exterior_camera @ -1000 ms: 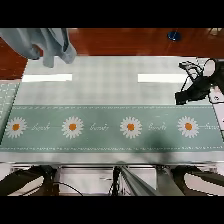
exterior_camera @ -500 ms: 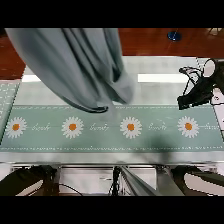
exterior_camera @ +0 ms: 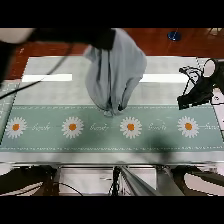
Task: Fold the shirts.
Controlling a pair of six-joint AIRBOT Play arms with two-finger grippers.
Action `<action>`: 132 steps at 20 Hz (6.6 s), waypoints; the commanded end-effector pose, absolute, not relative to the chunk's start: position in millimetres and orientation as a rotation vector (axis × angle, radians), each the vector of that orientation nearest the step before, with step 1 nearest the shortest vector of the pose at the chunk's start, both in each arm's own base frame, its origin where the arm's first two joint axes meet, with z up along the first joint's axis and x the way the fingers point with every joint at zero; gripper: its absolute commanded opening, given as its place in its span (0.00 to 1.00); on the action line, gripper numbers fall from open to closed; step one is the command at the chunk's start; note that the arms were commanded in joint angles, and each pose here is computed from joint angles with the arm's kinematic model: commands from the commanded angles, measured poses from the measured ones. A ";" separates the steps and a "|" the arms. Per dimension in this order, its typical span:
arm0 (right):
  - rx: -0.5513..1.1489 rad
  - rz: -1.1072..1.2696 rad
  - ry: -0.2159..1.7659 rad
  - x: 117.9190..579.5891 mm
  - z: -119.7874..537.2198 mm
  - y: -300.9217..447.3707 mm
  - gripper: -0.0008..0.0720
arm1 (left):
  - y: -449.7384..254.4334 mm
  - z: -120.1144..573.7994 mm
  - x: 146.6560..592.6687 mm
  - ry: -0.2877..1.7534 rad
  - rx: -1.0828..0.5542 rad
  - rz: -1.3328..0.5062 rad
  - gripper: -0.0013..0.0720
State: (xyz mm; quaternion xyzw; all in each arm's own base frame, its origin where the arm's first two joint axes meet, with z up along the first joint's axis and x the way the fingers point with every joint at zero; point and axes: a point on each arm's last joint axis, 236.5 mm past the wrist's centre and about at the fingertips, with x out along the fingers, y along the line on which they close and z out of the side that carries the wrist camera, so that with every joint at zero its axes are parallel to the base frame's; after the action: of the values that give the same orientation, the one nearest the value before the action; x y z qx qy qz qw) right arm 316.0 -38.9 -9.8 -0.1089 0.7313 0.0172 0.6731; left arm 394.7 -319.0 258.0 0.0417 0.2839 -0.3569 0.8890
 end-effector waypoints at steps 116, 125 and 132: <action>0.178 0.169 1.022 224.7 222.1 17.8 0.04 | -67.2 211.7 168.0 0.932 -0.210 -0.306 0.05; 0.110 0.164 1.034 357.7 85.4 37.7 0.04 | -37.6 59.0 249.4 0.920 -0.359 -0.242 0.05; 0.242 0.167 1.055 423.2 9.7 50.9 0.04 | 11.7 18.5 320.2 0.824 -0.417 -0.079 0.05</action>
State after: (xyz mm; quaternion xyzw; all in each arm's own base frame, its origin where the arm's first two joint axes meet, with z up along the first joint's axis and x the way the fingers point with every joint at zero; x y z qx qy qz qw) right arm 394.4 43.0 35.2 0.0860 0.5155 0.0784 0.8490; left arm 292.1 -8.8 33.5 -0.1909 0.4240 -0.0711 0.8825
